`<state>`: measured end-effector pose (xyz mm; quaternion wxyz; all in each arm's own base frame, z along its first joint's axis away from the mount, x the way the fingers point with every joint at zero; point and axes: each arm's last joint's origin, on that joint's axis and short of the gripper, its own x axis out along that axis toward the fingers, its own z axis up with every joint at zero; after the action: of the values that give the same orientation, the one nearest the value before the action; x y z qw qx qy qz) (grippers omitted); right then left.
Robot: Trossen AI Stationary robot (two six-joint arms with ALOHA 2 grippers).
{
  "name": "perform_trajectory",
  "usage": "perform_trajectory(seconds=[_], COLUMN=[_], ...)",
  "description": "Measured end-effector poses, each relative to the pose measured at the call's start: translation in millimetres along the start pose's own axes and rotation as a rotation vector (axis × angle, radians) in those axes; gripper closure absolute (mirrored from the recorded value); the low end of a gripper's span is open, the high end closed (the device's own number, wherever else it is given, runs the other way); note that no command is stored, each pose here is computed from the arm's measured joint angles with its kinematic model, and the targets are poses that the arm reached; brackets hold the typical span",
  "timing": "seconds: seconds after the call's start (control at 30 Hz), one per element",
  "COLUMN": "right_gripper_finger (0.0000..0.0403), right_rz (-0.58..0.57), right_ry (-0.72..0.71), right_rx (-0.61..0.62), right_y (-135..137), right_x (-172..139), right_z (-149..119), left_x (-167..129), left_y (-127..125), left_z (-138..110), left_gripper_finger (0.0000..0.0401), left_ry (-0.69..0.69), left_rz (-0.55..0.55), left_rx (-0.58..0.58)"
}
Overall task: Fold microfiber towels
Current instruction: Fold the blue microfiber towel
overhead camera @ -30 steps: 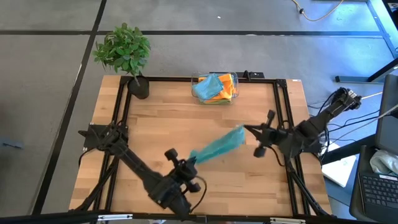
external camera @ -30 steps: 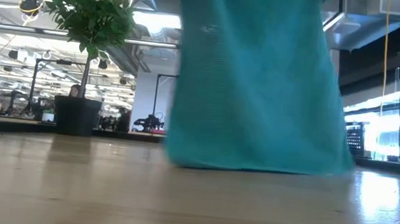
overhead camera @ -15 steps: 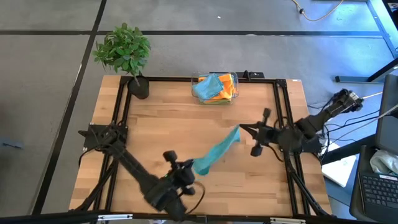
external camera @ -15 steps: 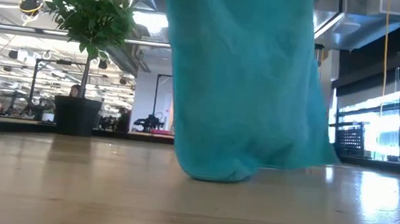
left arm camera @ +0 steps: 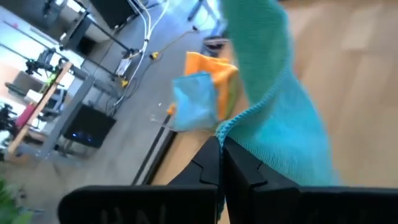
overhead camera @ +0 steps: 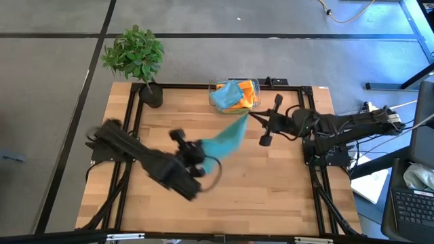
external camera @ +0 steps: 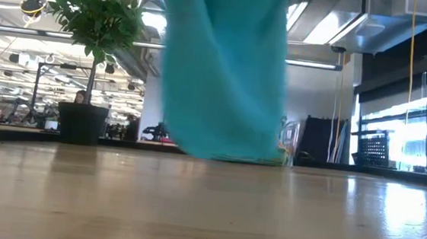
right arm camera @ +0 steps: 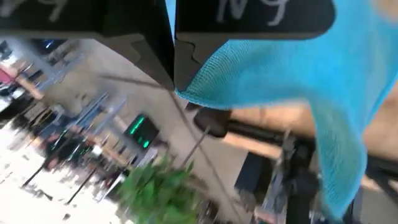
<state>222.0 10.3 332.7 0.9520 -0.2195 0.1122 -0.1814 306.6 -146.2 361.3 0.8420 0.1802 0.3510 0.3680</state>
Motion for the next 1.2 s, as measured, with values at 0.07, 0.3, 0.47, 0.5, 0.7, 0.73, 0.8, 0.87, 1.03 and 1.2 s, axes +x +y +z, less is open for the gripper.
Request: perform_trajectory(seconds=[0.07,0.3,0.47,0.5,0.7,0.73,0.8,0.87,1.03,1.2], right_gripper_finger=[0.0399,0.0398,0.0397,0.0397,0.0398,0.0398,0.0395,0.0394,0.0392,0.0392], right_rz=[-0.017,0.155,0.479,0.517,0.653,0.699,0.803,0.886,0.934,0.821], right_ry=[-0.03,0.021,0.267,0.315,0.498,0.518,0.562,0.586,0.602,0.58], right_rx=[-0.007,0.082,0.19,0.209,0.291,0.314,0.349,0.375,0.41,0.352], right_y=[-6.4,-2.9,27.4,34.0,66.5,71.5,80.8,89.2,105.6,108.9], right_x=[1.4,-0.9,-8.8,-11.7,-30.7,-34.1,-41.3,-47.6,-55.7,-52.6], right_z=[4.0,-0.9,-33.9,-41.1,-70.9,-73.6,-78.4,-81.9,-95.5,-106.3], left_x=[-6.2,-11.9,-7.8,-8.3,-22.5,-24.4,-27.8,-29.3,-26.4,-16.4], left_y=[30.2,49.2,-18.6,-35.0,-120.7,-131.8,-152.3,-172.6,-203.9,-203.1], left_z=[-3.0,-27.3,-50.3,-54.6,-77.5,-81.3,-88.6,-96.9,-112.3,-119.8], left_gripper_finger=[0.0401,0.0401,0.0401,0.0401,0.0401,0.0401,0.0401,0.0401,0.0401,0.0401], left_ry=[-0.011,0.107,0.137,0.126,0.084,0.092,0.109,0.135,0.16,0.181], left_rz=[-0.007,-0.15,-0.295,-0.334,-0.523,-0.549,-0.6,-0.652,-0.695,-0.615], left_rx=[-0.05,-0.176,-0.192,-0.209,-0.305,-0.328,-0.373,-0.403,-0.433,-0.366])
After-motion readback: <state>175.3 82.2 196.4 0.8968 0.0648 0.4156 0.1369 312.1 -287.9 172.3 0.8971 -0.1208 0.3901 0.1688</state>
